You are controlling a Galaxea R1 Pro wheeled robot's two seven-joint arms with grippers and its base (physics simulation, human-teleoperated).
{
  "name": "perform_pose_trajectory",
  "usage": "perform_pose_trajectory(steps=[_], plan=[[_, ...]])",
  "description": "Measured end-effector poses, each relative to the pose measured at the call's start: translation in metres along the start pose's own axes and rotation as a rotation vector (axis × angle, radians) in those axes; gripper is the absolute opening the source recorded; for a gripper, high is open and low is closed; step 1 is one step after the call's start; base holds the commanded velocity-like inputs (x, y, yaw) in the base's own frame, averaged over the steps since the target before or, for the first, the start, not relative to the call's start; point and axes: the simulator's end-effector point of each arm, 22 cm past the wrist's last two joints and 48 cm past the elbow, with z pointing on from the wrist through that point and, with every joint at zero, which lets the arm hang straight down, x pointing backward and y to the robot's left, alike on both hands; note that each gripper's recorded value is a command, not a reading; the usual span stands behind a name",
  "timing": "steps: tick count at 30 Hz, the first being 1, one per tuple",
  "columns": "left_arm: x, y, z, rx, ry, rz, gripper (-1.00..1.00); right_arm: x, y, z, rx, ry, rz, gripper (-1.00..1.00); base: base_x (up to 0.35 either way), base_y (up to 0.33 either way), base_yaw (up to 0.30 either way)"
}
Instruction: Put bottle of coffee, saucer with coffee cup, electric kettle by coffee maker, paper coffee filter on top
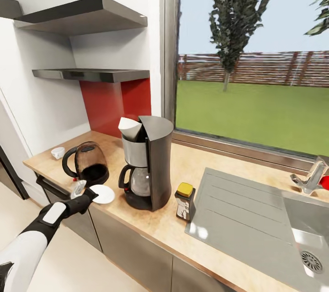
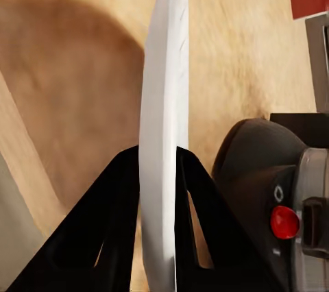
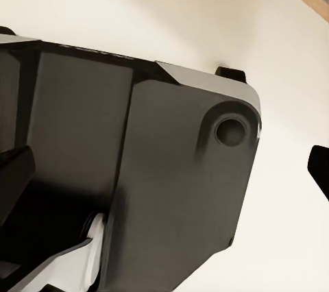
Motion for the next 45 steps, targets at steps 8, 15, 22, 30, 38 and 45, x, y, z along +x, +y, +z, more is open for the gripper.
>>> perform_pose_trajectory(steps=[8, 15, 22, 30, 38, 45], plan=[[0.018, 0.001, 0.005, 0.001, 0.019, -0.007, -1.0, 0.0, -0.001, 0.0, 0.001, 0.0, 0.0, 1.0, 0.119, 0.0, 0.0], [0.02, 0.004, 0.004, 0.008, 0.016, -0.034, -1.0, 0.0, -0.001, 0.0, 0.001, 0.0, 0.001, 1.0, 0.007, 0.0, 0.0], [0.02, 0.004, 0.003, 0.008, 0.018, -0.033, -1.0, 0.0, -0.001, 0.0, 0.002, -0.001, 0.0, 1.0, 0.105, 0.0, 0.0], [0.02, 0.004, 0.004, 0.008, 0.018, -0.033, -1.0, 0.0, -0.001, 0.0, 0.002, -0.001, 0.0, 1.0, 0.019, 0.0, 0.0], [0.02, 0.004, 0.004, 0.009, 0.018, -0.031, -1.0, 0.0, -0.001, 0.0, 0.002, 0.0, 0.0, 1.0, 0.0, 0.0, 0.0], [0.025, 0.001, 0.005, 0.015, 0.027, -0.03, -1.0, 0.0, -0.001, 0.0, 0.001, 0.0, 0.001, 1.0, 0.0, 0.0, 0.0]])
